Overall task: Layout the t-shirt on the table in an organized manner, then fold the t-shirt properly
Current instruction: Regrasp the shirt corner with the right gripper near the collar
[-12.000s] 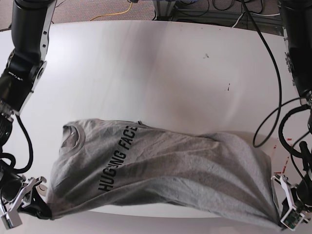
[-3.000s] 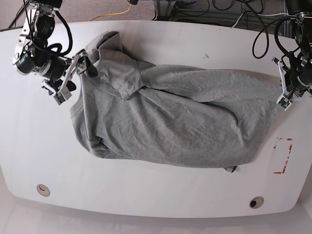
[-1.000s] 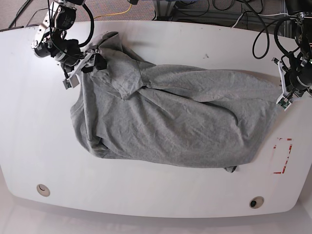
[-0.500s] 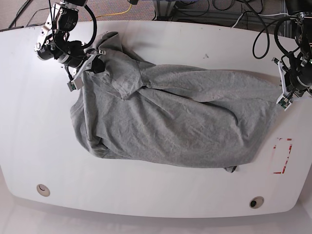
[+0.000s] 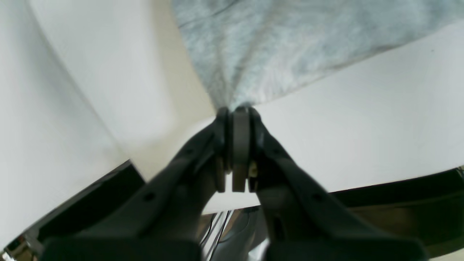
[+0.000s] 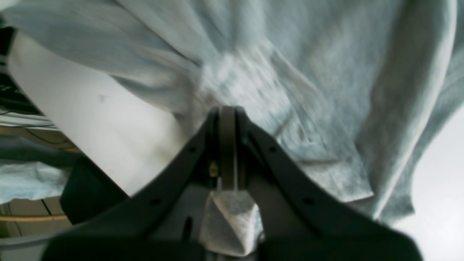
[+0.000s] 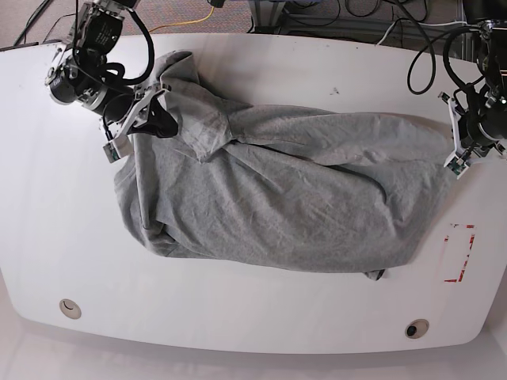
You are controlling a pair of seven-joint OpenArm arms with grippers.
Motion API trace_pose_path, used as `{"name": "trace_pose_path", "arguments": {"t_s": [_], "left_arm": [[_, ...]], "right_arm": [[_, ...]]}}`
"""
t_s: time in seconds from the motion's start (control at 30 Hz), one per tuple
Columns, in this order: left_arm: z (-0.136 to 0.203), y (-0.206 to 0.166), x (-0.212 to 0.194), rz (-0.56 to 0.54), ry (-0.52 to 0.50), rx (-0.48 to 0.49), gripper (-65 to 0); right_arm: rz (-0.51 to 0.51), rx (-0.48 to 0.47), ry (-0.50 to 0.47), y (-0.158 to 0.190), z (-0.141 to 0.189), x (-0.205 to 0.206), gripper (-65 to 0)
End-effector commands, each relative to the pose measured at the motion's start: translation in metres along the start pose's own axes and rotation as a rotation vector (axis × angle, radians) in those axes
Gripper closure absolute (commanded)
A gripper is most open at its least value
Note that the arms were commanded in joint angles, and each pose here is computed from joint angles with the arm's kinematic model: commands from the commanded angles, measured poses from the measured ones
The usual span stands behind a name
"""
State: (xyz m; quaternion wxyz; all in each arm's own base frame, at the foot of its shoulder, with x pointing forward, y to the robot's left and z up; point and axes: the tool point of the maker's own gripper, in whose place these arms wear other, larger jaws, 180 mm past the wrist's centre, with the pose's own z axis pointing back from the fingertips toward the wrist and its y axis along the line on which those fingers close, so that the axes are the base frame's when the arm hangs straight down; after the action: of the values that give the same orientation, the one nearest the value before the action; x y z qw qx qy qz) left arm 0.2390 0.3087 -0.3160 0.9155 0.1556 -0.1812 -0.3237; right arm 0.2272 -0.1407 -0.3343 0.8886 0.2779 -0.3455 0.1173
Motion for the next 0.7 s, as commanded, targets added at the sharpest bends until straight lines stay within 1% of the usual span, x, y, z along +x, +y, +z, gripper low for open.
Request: {"name": "trace_pose_path", "arguments": {"t_s": [0.0,0.07,0.1,0.3,0.33,0.37,0.47,0.57,0.63,0.67], "left_arm": [[0.006,0.013,0.003,-0.01,-0.007,0.04,0.0],[0.006,0.013,0.003,-0.01,-0.007,0.04,0.0],[0.006,0.013,0.003,-0.01,-0.007,0.04,0.0],[0.006,0.013,0.003,-0.01,-0.007,0.04,0.0],[0.006,0.013,0.003,-0.01,-0.007,0.04,0.0],[0.006,0.013,0.003,-0.01,-0.007,0.04,0.0],[0.006,0.013,0.003,-0.01,-0.007,0.04,0.0],[0.006,0.013,0.003,-0.01,-0.007,0.04,0.0],[0.006,0.013,0.003,-0.01,-0.007,0.04,0.0],[0.006,0.013,0.003,-0.01,-0.007,0.04,0.0]], "right_arm": [[0.017,-0.006,-0.013,-0.001,0.004,0.005,-0.3],[-0.012,-0.035,-0.007,-0.007,0.004,0.007,-2.7],[-0.024,-0.051,-0.001,-0.01,0.004,0.006,-5.1],[-0.081,-0.143,0.047,-0.025,0.007,-0.002,-29.5],[-0.087,-0.152,0.049,-0.027,0.007,-0.002,-31.5],[-0.09,-0.162,0.051,-0.028,0.007,-0.003,-32.8],[-0.097,-0.182,0.06,-0.031,0.008,-0.01,-32.5],[-0.105,-0.182,0.065,-0.03,0.008,-0.015,-33.6],[-0.111,-0.18,0.067,-0.029,0.008,-0.018,-35.0],[-0.112,-0.183,0.071,-0.029,0.008,-0.02,-36.8]]}}
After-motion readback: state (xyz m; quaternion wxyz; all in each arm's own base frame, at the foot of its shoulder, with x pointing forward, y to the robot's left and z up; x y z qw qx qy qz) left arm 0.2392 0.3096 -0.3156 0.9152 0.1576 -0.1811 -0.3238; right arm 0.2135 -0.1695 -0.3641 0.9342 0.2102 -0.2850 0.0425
